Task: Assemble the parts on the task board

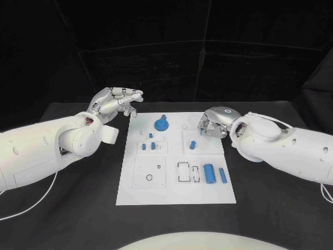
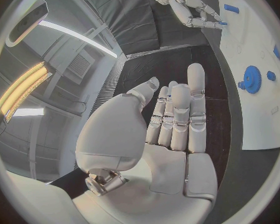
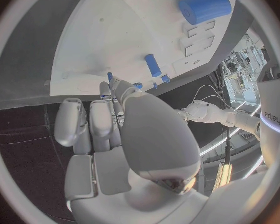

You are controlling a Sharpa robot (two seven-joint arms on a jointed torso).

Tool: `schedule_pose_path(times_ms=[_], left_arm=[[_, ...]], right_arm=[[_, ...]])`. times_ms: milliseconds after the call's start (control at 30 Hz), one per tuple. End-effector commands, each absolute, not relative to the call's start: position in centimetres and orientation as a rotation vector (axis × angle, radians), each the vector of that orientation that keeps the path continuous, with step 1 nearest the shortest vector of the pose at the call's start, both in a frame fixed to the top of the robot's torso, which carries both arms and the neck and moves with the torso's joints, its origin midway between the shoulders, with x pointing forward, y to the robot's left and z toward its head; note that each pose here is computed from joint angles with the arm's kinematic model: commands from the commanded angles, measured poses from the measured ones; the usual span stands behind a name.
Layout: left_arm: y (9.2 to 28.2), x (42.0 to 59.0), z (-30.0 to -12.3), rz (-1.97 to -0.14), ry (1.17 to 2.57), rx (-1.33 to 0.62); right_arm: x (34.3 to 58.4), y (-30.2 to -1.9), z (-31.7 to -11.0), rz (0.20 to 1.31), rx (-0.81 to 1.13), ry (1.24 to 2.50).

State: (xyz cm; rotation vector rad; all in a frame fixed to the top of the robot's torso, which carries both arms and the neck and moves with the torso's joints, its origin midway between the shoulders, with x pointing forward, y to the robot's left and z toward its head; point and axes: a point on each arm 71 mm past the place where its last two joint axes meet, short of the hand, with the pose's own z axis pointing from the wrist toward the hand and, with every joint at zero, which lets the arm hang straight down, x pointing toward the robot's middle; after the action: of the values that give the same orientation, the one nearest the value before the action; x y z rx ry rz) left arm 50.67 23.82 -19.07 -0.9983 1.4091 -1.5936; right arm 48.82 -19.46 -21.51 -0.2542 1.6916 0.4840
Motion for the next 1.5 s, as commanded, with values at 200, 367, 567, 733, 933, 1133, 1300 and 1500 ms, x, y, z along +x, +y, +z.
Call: schedule_pose_path(times_ms=[200, 367, 567, 733, 933, 1133, 1300, 1500], left_arm=[[24.0, 50.8, -19.0, -1.594, 1.397, -1.001], [24.1, 50.9, -18.9, -1.589, 1.387, -0.998], [23.7, 51.0, -18.9, -1.587, 1.364, -0.988], [23.4, 50.9, -18.8, -1.591, 1.36, -0.985], [23.2, 50.8, -18.8, -1.596, 1.355, -0.984], [23.0, 50.7, -18.8, -1.604, 1.35, -0.997], [22.7, 50.7, -18.8, -1.611, 1.351, -0.999], [22.5, 50.7, -18.8, -1.614, 1.354, -1.0]], right_arm=[[47.2, -19.1, -19.8, 0.582, -0.199, 1.591], [45.7, -17.5, -18.7, 0.684, -0.188, 1.553], [44.3, -14.2, -18.0, 0.814, -0.211, 1.527], [43.6, -12.0, -18.3, 0.865, -0.258, 1.524], [42.6, -9.9, -20.3, 0.886, -0.321, 1.559], [41.8, -8.3, -22.8, 0.884, -0.389, 1.613], [41.2, -7.2, -24.1, 0.889, -0.425, 1.655], [41.0, -6.6, -24.6, 0.891, -0.444, 1.681]])
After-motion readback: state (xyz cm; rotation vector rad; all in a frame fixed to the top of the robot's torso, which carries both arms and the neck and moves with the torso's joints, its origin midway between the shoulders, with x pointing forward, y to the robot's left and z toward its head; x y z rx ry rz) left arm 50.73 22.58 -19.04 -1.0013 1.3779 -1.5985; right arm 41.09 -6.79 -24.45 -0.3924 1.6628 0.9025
